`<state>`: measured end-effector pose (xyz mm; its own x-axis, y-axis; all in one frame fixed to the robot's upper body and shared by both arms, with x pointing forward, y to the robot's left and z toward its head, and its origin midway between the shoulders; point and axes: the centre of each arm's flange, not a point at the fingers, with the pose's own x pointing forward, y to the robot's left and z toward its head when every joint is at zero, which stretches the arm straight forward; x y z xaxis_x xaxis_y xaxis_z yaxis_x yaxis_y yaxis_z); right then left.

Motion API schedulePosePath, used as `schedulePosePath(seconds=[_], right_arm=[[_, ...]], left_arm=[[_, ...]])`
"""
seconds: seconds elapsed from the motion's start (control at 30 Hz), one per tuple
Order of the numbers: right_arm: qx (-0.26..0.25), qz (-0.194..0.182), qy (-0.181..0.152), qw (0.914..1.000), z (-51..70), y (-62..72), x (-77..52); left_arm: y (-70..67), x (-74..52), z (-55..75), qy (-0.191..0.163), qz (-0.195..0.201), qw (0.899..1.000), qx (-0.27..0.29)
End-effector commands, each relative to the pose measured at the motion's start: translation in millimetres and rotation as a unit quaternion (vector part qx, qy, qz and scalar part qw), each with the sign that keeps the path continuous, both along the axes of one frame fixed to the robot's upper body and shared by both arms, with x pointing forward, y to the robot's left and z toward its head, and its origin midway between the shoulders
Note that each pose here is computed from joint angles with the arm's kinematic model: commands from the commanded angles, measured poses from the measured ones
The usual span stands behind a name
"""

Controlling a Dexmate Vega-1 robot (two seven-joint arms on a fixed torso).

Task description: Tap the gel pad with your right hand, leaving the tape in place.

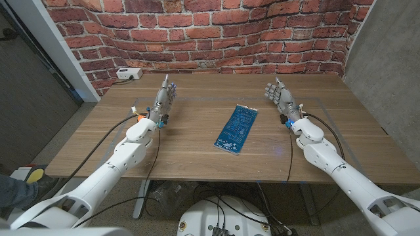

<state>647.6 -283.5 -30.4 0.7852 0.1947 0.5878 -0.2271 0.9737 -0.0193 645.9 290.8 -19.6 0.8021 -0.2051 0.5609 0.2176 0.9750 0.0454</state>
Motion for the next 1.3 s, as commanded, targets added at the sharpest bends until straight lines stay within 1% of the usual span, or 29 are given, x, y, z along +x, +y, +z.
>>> schedulePosePath(seconds=[0.03,0.17,0.4,0.57,0.7,0.77,0.87,0.97,1.1,1.3], right_arm=[[0.009,0.008,-0.036,0.9993,-7.8,4.1,-8.2],[0.009,0.008,-0.053,0.9985,-9.2,3.9,-13.7],[-0.004,0.009,-0.069,0.9975,-8.7,4.8,-24.7],[-0.020,0.010,-0.087,0.9960,-5.1,7.2,-34.5],[-0.030,0.013,-0.094,0.9951,-4.3,9.1,-39.0],[-0.029,0.014,-0.093,0.9951,-4.5,10.0,-41.2],[-0.048,0.010,-0.096,0.9942,-4.6,10.0,-44.0],[-0.060,0.007,-0.095,0.9936,-5.8,8.4,-47.5],[-0.060,0.005,-0.105,0.9927,-9.2,7.6,-53.6],[-0.063,0.006,-0.116,0.9913,-11.5,11.1,-62.2]], left_arm=[[0.1,-9.4,3.6,0.002,-0.007,1.000,0.015],[-0.9,-12.6,4.2,0.001,-0.009,1.000,0.021],[-2.5,-21.0,6.7,-0.011,-0.003,0.999,0.039],[-1.2,-27.6,7.6,-0.021,0.003,0.999,0.042],[-1.7,-27.4,7.6,-0.022,-0.003,0.999,0.041],[-2.2,-26.6,7.9,-0.022,0.002,0.999,0.041],[-3.5,-25.0,9.0,-0.022,0.009,0.999,0.043],[-6.0,-23.1,10.2,-0.023,0.000,0.999,0.047],[-8.1,-22.3,10.7,-0.025,-0.004,0.998,0.049],[-9.1,-22.1,11.5,-0.026,-0.004,0.998,0.050]])
